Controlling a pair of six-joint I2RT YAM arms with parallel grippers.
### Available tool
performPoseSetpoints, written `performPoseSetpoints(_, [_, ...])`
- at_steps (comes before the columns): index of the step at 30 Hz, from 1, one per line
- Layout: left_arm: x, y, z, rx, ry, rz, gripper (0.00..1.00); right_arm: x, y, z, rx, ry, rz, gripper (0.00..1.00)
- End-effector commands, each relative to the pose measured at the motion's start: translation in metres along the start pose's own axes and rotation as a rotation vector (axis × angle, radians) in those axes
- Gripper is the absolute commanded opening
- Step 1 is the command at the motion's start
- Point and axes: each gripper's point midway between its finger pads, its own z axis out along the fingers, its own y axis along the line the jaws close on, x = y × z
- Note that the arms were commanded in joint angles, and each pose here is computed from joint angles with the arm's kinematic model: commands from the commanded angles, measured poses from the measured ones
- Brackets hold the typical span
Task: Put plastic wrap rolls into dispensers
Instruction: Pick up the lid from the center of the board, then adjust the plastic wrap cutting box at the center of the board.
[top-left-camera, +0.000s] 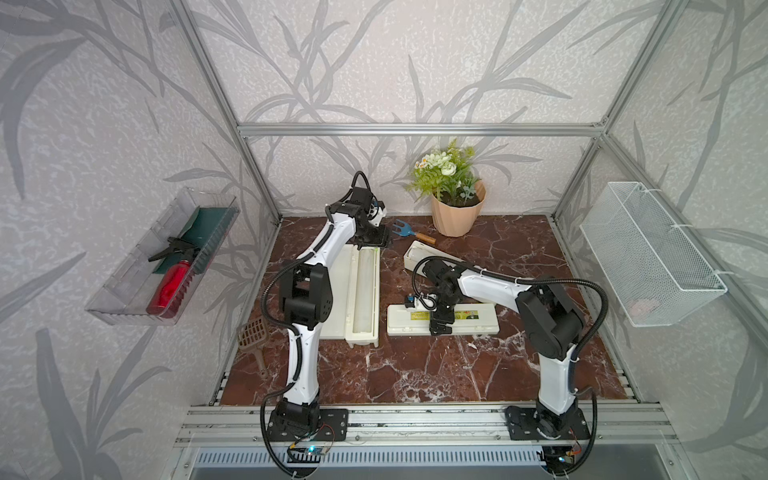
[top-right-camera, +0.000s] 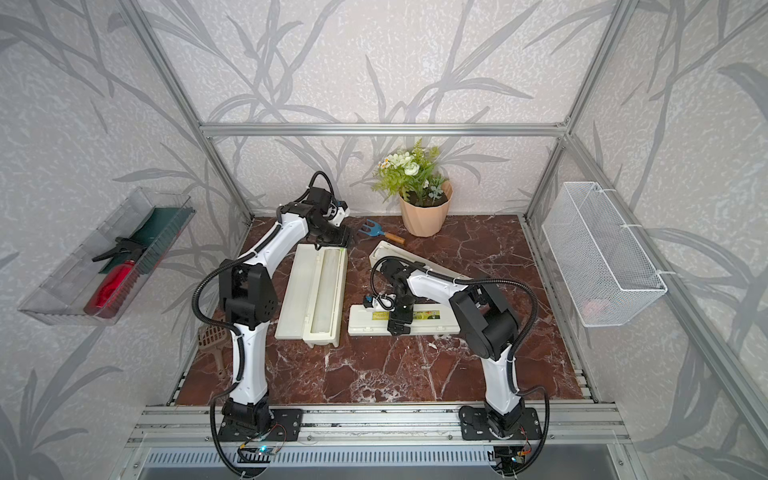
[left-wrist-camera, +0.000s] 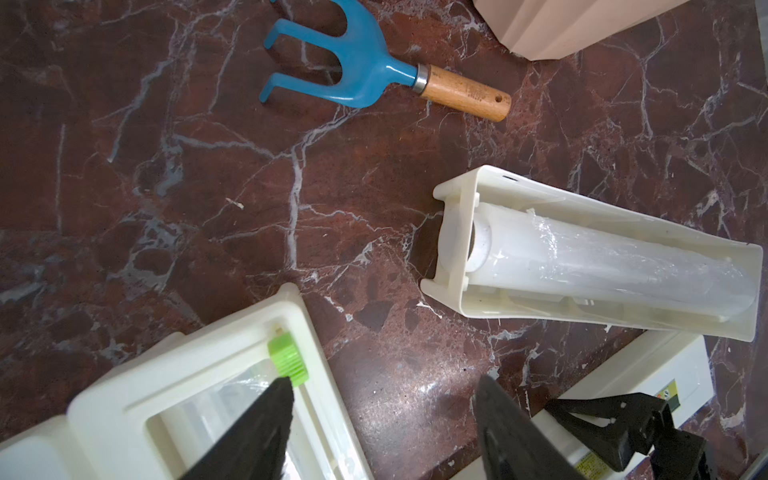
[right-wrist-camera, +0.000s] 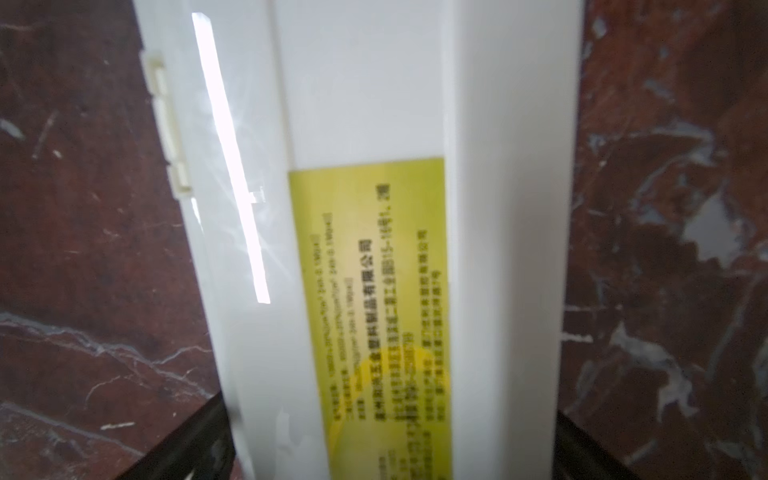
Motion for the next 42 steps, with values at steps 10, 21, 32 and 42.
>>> performPoseSetpoints(10, [-0.021,-0.031,0.0,0.064,-0.038,0.043,0.75,0.036,0.003,0.037,-0.035,0.196,0.002,0.95])
performPoseSetpoints(21, [-0.032,-0.043,0.017,0.073,-0.043,0.072,0.67,-0.001,-0.007,-0.079,0.104,-0.125,0.079,0.73])
performPoseSetpoints(32, [-0.028,-0.042,0.058,0.048,0.001,0.001,0.49,0.054,-0.086,-0.16,0.325,-0.183,0.279,0.69])
performPoseSetpoints(42, [-0.013,-0.043,0.092,0.043,0.05,-0.054,0.35,0.056,-0.155,-0.141,0.29,-0.119,0.32,0.66])
